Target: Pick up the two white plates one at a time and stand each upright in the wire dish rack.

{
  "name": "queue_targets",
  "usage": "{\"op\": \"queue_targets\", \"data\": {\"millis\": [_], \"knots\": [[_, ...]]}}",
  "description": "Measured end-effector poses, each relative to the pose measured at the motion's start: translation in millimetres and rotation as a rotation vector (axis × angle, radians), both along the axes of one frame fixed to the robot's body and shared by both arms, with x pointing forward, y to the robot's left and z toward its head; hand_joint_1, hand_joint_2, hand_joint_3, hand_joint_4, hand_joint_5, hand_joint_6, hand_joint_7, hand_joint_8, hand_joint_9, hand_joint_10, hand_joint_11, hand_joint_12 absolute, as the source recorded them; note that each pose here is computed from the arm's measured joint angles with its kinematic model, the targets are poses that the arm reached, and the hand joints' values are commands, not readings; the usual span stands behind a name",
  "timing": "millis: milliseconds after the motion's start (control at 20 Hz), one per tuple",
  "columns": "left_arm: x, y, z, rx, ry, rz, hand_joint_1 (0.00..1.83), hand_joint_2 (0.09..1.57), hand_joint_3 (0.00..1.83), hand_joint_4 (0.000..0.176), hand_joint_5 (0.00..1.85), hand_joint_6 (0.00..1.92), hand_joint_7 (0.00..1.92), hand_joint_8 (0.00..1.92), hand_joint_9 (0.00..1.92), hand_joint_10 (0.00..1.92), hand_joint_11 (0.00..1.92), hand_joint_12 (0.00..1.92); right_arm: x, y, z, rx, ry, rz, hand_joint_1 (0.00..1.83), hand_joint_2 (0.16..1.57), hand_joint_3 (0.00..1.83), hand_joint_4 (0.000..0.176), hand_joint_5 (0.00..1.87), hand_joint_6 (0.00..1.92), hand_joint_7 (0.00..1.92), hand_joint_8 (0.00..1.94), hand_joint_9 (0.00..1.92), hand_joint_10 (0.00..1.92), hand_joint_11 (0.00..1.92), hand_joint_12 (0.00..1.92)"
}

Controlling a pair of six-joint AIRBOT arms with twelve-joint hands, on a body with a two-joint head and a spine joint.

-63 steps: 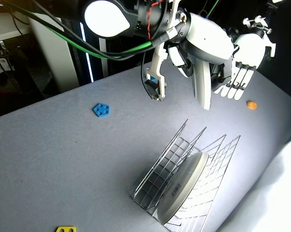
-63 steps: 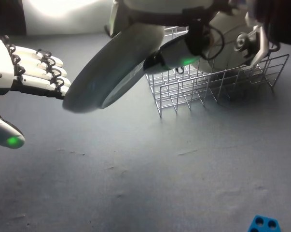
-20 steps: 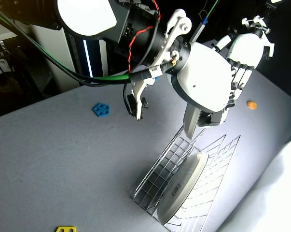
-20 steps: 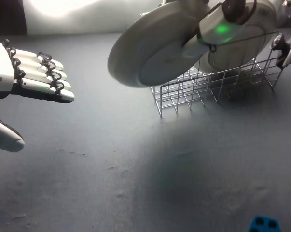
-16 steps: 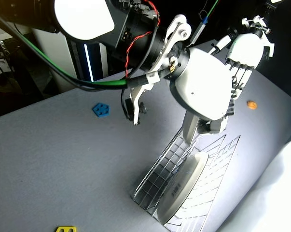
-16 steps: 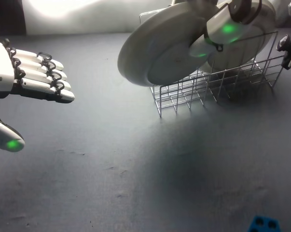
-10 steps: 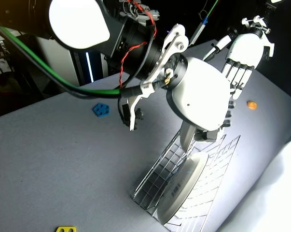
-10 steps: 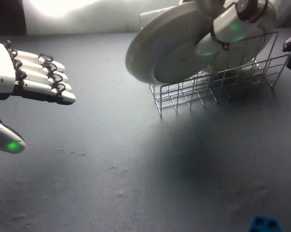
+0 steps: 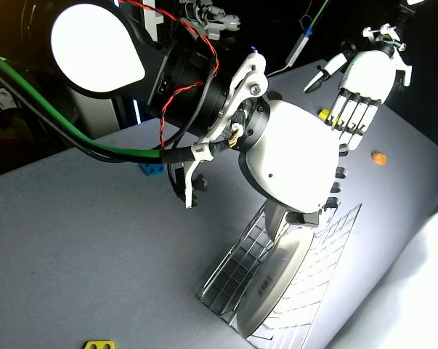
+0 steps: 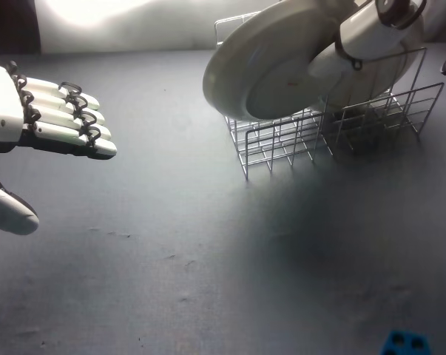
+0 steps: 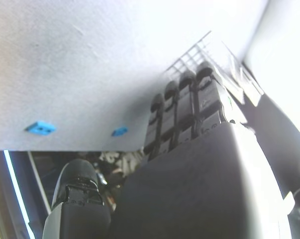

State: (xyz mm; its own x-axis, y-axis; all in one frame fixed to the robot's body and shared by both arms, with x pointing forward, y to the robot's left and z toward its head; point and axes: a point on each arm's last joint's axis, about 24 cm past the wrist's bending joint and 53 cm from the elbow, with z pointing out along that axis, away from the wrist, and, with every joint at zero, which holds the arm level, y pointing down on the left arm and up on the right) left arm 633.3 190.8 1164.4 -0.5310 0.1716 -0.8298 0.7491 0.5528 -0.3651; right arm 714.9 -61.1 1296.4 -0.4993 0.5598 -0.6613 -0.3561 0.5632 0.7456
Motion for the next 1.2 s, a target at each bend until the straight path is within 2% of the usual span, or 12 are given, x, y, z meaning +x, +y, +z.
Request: {"op": "queue_targets", "data": {"millis": [100,250,500,600,750,900,1100,1200], "knots": [[0,0.0,0,0.000,0.000,0.000,0.00,1.13,0.00,0.000,0.09,0.01,0.10,0.01,0.05,0.01,0.00,0.00,2,-2,-2,-0.003,0.002,-0.005,1.22,1.11,0.00,0.026,1.00,1.00,1.00,0.91,1.18,0.00,0.70,0.95],[-1,-0.4,0,0.001,0.000,-0.002,0.00,1.13,0.00,0.000,0.09,0.00,0.10,0.01,0.05,0.01,0.00,0.00,4,-6,-5,-0.025,-0.008,-0.011,1.22,1.11,0.00,0.018,1.01,0.99,1.00,0.90,1.17,0.00,0.71,0.94],[-1,-0.5,0,0.001,0.001,-0.002,0.00,1.13,0.00,0.000,0.09,0.00,0.10,0.00,0.06,0.01,0.00,0.00,8,-12,-15,-0.043,0.004,-0.025,1.23,1.10,0.00,0.024,1.04,0.94,1.04,0.85,1.19,0.00,0.73,0.92],[-1,-0.6,-1,0.002,0.001,-0.003,0.00,1.13,0.00,0.000,0.08,0.00,0.08,0.00,0.04,0.00,0.00,0.00,7,-12,-16,-0.044,0.004,-0.021,1.22,1.11,0.00,0.021,0.99,1.02,1.00,0.91,1.17,0.00,0.72,0.93],[-1,-1.0,-1,0.003,0.001,-0.004,0.00,1.13,0.00,0.000,0.09,0.01,0.10,0.01,0.06,0.01,0.00,0.00,7,-11,-19,-0.052,-0.001,-0.014,1.22,1.12,0.00,0.026,0.98,1.03,1.00,0.92,1.17,0.00,0.71,0.92],[-1,-1.0,-1,0.002,0.001,-0.004,0.00,1.13,0.00,0.000,0.10,0.01,0.10,0.01,0.06,0.01,0.00,0.00,6,-10,-25,-0.060,-0.006,-0.007,1.21,1.12,0.00,0.021,0.98,1.04,0.98,0.94,1.16,0.00,0.71,0.94],[-2,-1.4,-2,0.005,0.003,-0.007,0.00,1.13,0.00,0.000,0.09,0.00,0.10,0.00,0.06,0.01,0.00,0.00,6,-11,-28,-0.072,-0.012,-0.002,1.22,1.10,0.00,0.025,1.03,0.96,1.03,0.86,1.19,0.01,0.73,0.96],[-3,-3.7,-2,0.003,0.003,-0.009,0.00,1.13,0.00,0.000,0.09,0.00,0.11,0.01,0.06,0.01,0.00,0.00,7,-9,-28,-0.070,-0.017,0.000,1.22,1.12,0.00,0.026,0.99,1.02,0.99,0.92,1.17,0.00,0.71,0.94]]}}
